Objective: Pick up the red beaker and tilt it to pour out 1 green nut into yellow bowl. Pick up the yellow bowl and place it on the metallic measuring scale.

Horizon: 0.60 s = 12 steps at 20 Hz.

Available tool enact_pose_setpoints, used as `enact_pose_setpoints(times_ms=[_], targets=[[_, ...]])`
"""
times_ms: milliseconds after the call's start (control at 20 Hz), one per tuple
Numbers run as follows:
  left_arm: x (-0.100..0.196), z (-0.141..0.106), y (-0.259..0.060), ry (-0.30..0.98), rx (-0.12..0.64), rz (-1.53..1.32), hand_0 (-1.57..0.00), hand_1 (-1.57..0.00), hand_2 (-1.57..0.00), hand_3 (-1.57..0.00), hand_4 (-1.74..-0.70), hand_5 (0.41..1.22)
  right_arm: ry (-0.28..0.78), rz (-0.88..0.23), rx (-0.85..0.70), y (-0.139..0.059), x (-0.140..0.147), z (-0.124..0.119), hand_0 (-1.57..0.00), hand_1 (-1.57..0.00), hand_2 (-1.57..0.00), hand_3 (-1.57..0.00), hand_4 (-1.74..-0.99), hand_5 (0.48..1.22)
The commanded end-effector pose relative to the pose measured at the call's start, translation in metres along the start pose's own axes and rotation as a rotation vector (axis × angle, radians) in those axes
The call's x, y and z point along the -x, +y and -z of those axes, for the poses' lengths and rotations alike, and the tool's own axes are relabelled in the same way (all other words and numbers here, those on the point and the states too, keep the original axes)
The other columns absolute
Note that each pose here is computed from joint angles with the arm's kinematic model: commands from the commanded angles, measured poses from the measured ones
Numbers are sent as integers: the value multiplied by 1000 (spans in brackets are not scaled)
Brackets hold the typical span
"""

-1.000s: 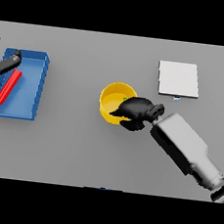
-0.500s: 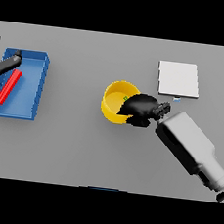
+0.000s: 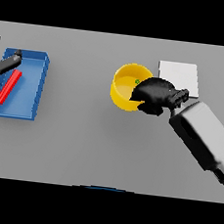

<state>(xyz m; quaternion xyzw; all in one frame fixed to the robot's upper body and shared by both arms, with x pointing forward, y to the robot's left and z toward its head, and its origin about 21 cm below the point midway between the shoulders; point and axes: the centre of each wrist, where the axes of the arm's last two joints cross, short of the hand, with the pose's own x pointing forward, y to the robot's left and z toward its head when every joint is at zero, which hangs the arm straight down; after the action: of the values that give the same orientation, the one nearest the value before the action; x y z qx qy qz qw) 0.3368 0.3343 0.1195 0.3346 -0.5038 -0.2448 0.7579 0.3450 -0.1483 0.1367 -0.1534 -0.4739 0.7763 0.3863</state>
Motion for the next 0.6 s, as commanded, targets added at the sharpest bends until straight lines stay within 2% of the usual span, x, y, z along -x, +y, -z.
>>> enact_pose_setpoints(times_ms=[0,200,300,550], targets=[[1,-1,1,-1,-5,-2,1,1,1,1,-808,723,8,3,1,-2,4,-3,-1567,-1567,-1557,-1248,-1720,1219],[0,0,1,-3,-14,10,1,1,1,1,-802,730,10,-37,45,-17,23,-17,-1569,-1569,-1565,-1263,-1719,1220],[-2,-1,4,-5,-14,3,1,1,1,1,-811,741,63,-39,71,-26,35,-18,-1570,-1570,-1567,-1325,-1720,1221],[-5,-6,2,18,-15,16,1,1,1,1,-806,739,191,-2,118,-28,73,-24,-1571,-1571,-1570,-1226,-1720,1221]])
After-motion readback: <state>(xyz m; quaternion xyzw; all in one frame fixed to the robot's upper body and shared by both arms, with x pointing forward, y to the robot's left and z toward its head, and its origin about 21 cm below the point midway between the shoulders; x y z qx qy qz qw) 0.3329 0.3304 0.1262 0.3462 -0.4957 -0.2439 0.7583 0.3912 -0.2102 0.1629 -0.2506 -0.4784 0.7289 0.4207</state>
